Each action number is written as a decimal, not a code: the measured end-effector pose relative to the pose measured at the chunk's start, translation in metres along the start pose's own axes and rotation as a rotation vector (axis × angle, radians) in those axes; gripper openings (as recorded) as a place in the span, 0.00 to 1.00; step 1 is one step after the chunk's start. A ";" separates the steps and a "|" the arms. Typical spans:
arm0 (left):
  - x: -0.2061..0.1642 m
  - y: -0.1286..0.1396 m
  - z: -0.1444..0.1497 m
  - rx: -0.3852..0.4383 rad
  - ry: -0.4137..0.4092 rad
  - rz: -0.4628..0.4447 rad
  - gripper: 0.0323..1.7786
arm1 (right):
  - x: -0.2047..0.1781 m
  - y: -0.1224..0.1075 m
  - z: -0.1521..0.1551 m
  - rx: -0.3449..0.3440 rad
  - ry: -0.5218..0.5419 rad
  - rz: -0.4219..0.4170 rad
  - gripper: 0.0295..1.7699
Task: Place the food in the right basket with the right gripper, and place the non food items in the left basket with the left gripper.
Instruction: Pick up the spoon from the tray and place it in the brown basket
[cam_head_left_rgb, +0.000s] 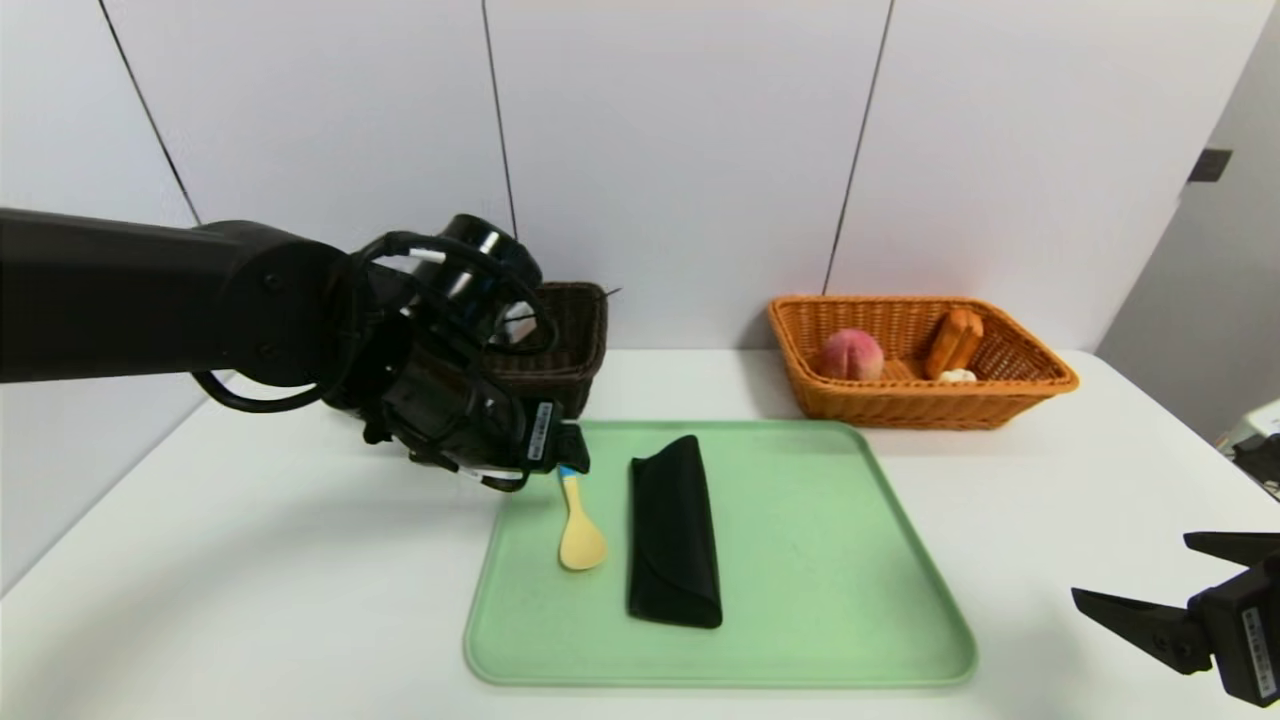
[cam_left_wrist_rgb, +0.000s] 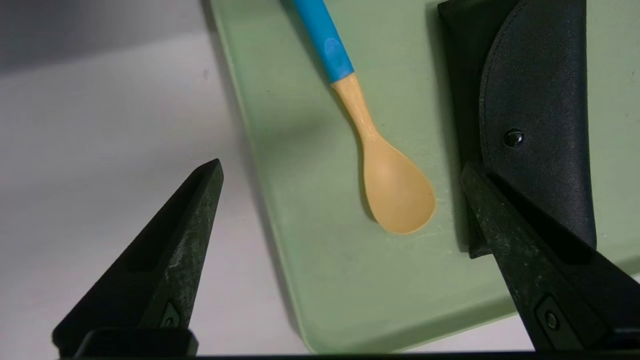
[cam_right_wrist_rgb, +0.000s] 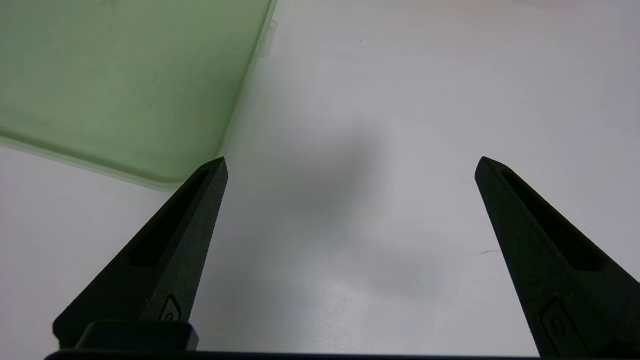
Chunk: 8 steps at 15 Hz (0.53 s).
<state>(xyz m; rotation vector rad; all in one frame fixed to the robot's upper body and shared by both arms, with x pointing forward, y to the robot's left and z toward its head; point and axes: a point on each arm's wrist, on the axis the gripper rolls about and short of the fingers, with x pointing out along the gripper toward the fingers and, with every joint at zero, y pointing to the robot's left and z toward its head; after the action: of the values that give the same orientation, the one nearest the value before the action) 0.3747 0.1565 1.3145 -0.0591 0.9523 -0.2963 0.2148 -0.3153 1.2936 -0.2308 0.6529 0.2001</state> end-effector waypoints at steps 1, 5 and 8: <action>0.005 -0.002 -0.001 -0.018 0.012 0.001 0.95 | 0.000 0.000 -0.001 -0.001 0.001 0.000 0.96; 0.020 -0.014 -0.001 -0.052 0.033 -0.006 0.95 | 0.001 0.000 -0.002 -0.011 0.005 0.000 0.96; 0.029 -0.018 0.004 -0.084 0.032 -0.005 0.95 | 0.001 0.000 -0.003 -0.010 0.010 0.000 0.96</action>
<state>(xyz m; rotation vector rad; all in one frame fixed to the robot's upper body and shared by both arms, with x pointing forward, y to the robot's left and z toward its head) 0.3898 0.1308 1.2969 -0.1337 0.9960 -0.2620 0.2138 -0.3156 1.2903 -0.2414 0.6624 0.2023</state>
